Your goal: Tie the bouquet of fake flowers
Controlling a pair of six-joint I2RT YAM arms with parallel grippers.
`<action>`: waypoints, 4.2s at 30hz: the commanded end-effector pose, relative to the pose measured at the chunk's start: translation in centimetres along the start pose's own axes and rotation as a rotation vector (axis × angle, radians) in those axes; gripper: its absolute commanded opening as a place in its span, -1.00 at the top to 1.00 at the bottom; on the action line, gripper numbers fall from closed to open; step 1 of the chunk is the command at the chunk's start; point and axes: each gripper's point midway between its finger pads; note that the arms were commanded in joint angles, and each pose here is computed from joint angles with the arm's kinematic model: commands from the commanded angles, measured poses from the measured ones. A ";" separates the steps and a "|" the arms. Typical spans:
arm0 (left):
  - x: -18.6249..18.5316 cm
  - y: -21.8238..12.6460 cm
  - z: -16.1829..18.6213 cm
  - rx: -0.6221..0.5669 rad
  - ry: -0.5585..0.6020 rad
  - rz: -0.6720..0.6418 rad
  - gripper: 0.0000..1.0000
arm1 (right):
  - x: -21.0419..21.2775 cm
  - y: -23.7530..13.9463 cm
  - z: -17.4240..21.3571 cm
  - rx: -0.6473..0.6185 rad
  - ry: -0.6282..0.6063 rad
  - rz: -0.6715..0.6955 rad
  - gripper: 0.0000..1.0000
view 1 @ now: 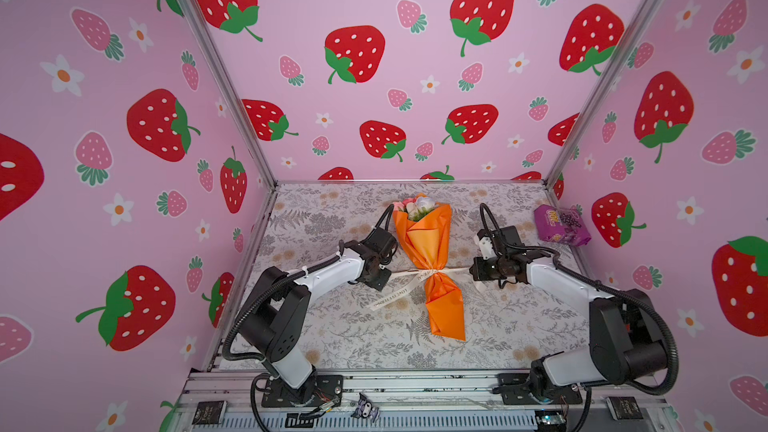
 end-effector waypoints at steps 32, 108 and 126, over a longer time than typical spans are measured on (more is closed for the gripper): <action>6.3 0.4 3.3 0.117 -0.117 -0.194 1.00 | -4.4 -1.7 1.6 0.006 0.065 0.108 1.00; -14.8 -0.6 -11.2 -0.015 -0.594 0.922 0.24 | 2.7 3.4 -5.4 -0.197 0.075 -0.254 0.34; 0.8 -6.7 -9.9 -0.449 -0.545 0.363 -0.86 | -12.8 -15.6 -6.4 -0.753 0.091 0.875 -0.99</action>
Point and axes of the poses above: each gripper's point midway between its finger pads, its own y axis out along the fingers, its own x axis along the line the jaws close on, z = x × y, and after that the axes turned 11 degrees about -y, right-handed
